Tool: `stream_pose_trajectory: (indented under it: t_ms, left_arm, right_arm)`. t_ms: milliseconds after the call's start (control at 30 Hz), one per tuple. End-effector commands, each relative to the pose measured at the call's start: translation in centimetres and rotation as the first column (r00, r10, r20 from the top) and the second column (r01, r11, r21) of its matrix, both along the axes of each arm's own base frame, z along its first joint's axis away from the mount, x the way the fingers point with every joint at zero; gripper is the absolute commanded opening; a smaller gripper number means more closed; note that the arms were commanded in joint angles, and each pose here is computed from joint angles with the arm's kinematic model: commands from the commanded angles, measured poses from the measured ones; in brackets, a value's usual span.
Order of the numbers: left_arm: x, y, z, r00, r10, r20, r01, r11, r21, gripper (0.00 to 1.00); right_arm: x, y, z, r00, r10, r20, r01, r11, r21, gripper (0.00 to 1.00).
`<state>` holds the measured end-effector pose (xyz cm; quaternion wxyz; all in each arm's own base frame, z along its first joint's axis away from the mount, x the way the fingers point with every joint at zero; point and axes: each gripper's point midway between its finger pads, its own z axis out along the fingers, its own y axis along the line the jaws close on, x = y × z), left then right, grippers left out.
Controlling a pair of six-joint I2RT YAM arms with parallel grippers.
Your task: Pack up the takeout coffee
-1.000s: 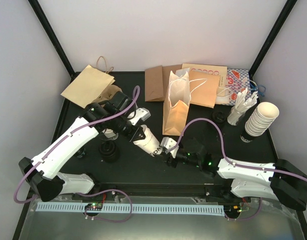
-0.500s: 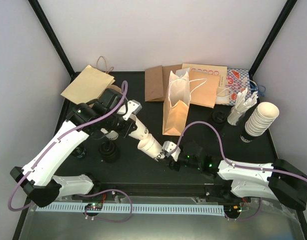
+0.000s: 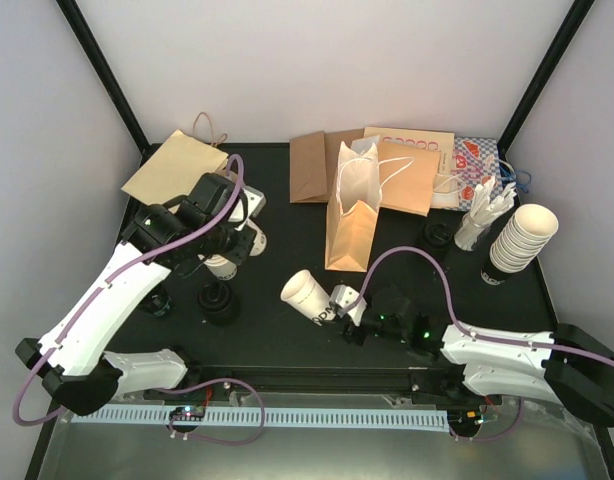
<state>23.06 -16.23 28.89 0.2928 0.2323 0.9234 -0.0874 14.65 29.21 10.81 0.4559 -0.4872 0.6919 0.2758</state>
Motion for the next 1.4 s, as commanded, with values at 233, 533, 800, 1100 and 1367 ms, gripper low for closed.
stream_pose_trajectory:
  t_ms: [233, 533, 800, 1100, 1367]
  left_arm:
    - [2.2, 5.2, 1.6, 0.964, 0.231, 0.131, -0.251, 0.955, 0.159, 0.02]
    - [3.2, 6.3, -1.8, 0.963, 0.253, 0.091, -0.268, 0.918, 0.29, 0.02]
    - [4.0, 6.9, -3.1, 0.957, 0.28, 0.078, -0.289, 0.891, 0.35, 0.02]
    - [4.3, 7.1, -5.1, 0.952, 0.302, 0.042, -0.295, 0.875, 0.385, 0.02]
    - [4.2, 6.7, -6.8, 0.95, 0.312, -0.024, -0.277, 0.872, 0.403, 0.02]
  right_arm:
    - [0.5, -1.0, 1.9, 0.997, -0.067, 0.037, 0.064, 0.994, 0.088, 0.61]
    - [0.4, -1.4, 1.8, 0.997, -0.076, 0.033, 0.073, 0.993, 0.098, 0.61]
    - [0.4, -1.6, 2.0, 0.996, -0.083, 0.037, 0.079, 0.991, 0.104, 0.61]
    - [0.4, -1.4, 2.3, 0.996, -0.076, 0.038, 0.072, 0.991, 0.109, 0.61]
    - [0.4, -1.3, 2.6, 0.996, -0.072, 0.051, 0.066, 0.992, 0.11, 0.61]
